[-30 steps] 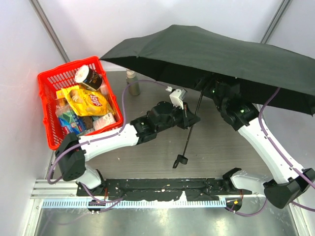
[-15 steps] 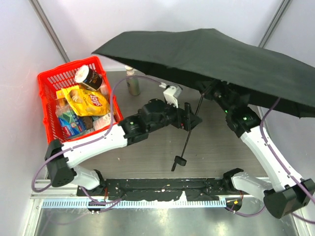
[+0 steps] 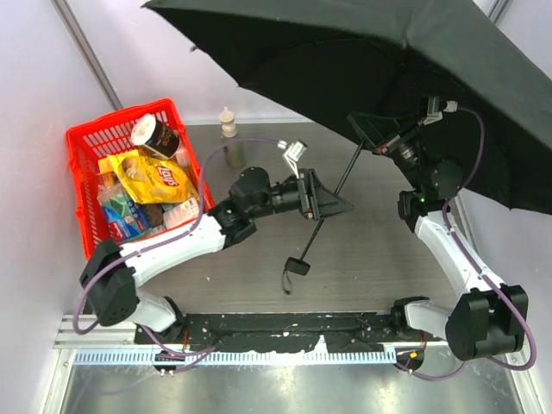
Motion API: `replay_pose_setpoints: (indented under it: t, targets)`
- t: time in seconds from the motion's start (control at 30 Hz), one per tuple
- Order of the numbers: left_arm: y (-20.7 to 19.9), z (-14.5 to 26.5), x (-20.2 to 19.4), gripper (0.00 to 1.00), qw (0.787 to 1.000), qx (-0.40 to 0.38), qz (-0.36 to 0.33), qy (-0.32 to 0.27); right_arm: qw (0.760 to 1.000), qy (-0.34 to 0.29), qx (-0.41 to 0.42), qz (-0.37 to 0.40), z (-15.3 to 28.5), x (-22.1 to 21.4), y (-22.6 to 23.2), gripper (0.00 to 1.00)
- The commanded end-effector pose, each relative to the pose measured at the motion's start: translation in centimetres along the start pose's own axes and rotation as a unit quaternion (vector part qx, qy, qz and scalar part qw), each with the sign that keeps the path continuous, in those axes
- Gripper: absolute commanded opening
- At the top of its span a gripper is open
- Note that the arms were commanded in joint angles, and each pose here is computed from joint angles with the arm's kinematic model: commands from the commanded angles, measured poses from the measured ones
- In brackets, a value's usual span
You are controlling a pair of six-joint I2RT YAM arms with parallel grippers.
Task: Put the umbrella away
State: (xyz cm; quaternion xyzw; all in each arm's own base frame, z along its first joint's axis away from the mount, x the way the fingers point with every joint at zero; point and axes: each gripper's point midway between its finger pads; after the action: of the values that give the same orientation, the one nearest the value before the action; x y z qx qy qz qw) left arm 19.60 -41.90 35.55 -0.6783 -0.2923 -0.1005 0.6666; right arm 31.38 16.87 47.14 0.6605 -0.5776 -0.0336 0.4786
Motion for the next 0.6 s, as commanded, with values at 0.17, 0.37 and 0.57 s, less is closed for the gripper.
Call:
replay_pose_setpoints:
  t: [0.17,0.37,0.57]
  targets:
    - [-3.2,-1.3,-0.1,0.03,0.998,-0.065,-0.011,0.01,0.989,0.03,0.14,0.032,2.2,-1.0,8.2,0.01]
    - [-0.9,0.6,2.5,0.0,0.977,0.118,-0.133,-0.12,0.984,0.07,-0.119,0.116,2.0,-1.5,-0.4,0.51]
    - [-0.3,0.8,2.1,0.0,0.953,0.194,-0.182,-0.142,0.945,0.032,-0.283,0.162,4.3,0.9,-4.5,0.77]
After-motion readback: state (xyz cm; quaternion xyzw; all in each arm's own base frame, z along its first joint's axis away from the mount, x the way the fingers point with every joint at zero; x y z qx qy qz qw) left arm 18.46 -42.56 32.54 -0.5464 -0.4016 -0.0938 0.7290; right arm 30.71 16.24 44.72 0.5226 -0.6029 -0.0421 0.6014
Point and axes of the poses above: each gripper's point midway between its finger pads, its own z axis back along the fingers, its own y axis along the line the jaws close on, x = y × z, and after that the axes turned 8 degrees about z, right-handed
